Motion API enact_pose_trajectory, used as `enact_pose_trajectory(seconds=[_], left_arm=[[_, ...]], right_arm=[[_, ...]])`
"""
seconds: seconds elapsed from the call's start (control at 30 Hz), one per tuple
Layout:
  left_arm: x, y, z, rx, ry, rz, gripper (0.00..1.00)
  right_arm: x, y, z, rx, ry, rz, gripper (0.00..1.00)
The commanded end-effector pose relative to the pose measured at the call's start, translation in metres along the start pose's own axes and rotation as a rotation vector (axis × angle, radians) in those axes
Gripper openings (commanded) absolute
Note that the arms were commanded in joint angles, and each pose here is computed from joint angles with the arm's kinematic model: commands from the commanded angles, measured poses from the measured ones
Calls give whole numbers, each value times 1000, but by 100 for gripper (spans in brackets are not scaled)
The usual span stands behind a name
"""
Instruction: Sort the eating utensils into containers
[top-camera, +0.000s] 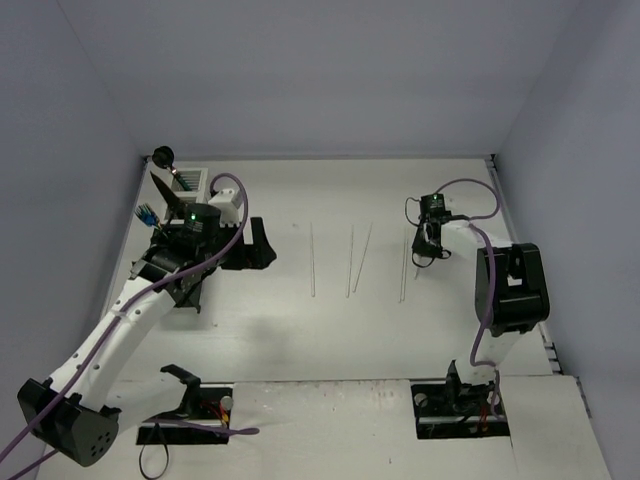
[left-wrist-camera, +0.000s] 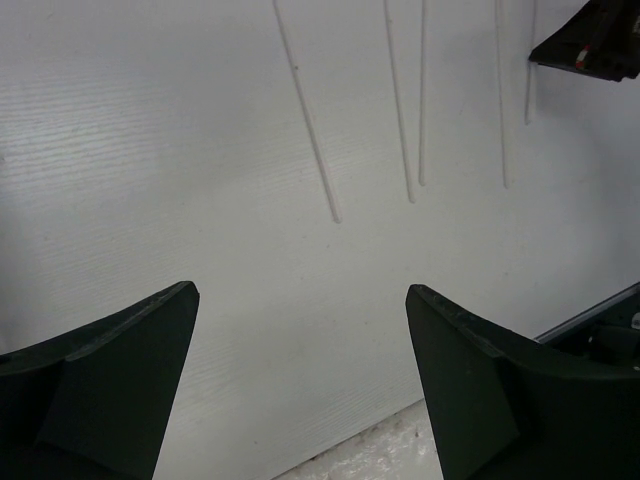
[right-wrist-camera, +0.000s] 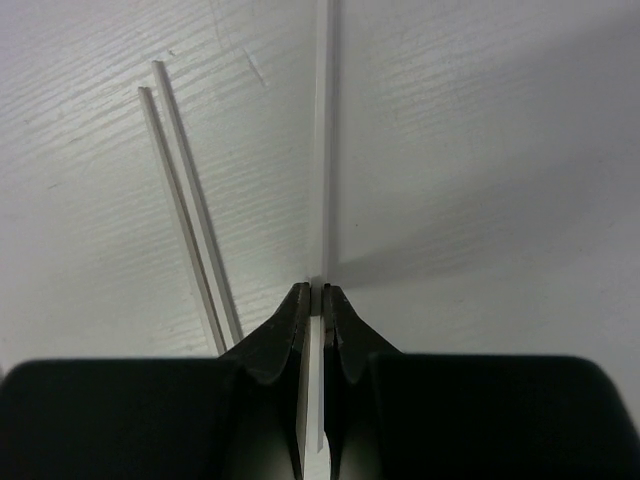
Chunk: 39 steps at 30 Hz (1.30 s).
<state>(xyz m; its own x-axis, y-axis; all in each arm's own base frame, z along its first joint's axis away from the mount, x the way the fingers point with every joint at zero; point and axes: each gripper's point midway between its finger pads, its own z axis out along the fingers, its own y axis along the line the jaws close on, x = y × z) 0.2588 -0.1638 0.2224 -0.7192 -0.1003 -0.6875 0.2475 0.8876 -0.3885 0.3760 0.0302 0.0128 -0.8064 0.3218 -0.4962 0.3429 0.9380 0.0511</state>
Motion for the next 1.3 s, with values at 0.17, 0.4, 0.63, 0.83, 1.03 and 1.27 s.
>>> enact_pose_trajectory(seconds=[0.17,0.4,0.63,0.83,1.03,1.27], left_arm=[[-82,-83,-56,308,-219,-55,82],[-113,-112,-64,395,-297,-78,82],[-130,-130,-64,387,-393,-81,82],[-126,-133,-49,350,-398,-89,73],[-120,-132,-38,326,-385,-91,40],[-122,-125,-40,299,-420,-91,0]], right_arm=[[-45,127,-184,-478,-415,-395,0],[8,213,-312,-920,-606,-642,0],[37,247,-356,-1077,-634,-690,0],[44,259,-368,-1120,-647,-696,0],[45,266,-371,-1142,-650,-685,0],[48,272,-368,-1151,-642,-687,0]])
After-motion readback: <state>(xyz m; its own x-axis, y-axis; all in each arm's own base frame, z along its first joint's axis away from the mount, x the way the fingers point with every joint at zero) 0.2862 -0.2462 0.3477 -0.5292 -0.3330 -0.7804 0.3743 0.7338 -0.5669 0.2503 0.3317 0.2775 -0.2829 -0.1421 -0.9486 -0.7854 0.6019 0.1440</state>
